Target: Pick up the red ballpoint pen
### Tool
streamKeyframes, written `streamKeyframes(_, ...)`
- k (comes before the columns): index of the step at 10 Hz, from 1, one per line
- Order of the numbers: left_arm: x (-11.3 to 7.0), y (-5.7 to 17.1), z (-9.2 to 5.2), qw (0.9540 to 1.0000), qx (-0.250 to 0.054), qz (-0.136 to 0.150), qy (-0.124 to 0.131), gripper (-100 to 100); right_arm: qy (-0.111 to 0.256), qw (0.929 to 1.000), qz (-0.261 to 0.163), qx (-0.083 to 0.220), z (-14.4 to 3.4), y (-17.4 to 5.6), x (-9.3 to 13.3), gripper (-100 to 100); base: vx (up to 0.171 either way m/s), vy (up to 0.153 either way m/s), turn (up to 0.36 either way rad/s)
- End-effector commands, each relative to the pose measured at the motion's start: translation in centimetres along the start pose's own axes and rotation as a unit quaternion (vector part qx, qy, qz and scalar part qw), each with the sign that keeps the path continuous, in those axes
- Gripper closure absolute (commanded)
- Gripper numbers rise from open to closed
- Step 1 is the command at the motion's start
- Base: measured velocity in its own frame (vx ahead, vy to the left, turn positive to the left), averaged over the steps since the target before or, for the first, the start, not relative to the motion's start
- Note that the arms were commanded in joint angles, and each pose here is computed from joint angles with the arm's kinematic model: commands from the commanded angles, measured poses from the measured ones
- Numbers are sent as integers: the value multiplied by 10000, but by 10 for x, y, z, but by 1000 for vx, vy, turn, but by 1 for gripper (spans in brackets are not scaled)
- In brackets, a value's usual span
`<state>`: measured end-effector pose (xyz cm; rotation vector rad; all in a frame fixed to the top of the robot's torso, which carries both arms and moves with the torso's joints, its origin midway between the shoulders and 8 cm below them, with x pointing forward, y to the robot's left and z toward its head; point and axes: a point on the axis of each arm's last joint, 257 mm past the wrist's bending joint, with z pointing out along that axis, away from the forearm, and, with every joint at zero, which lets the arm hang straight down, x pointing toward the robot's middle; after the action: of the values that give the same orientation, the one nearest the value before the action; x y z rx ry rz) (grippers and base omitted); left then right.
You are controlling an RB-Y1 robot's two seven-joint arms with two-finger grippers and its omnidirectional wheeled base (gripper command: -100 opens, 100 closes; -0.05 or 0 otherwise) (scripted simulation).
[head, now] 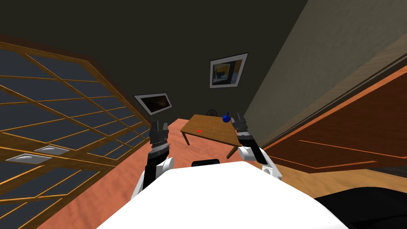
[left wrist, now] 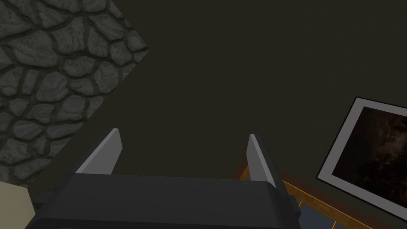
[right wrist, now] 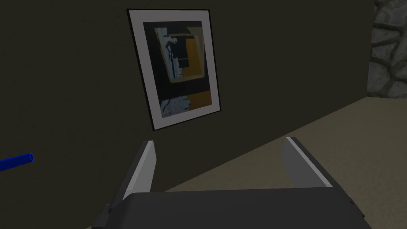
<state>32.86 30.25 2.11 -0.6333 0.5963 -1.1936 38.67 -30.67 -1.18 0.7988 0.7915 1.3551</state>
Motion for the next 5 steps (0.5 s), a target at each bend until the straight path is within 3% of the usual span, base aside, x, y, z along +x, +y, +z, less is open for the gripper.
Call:
streamKeyframes(1,0,0,0,10000,0,0,0,0,-58,9995,220,215,-1,-13,-4,-100,-14,-29,58)
streamKeyframes(2,0,0,0,10000,0,0,0,0,-168,9978,436,479,-2,-32,-16,-100,-19,-35,129)
streamKeyframes(5,0,0,0,10000,0,0,0,0,-370,9910,906,914,-6,-61,-31,-100,-20,-38,85)
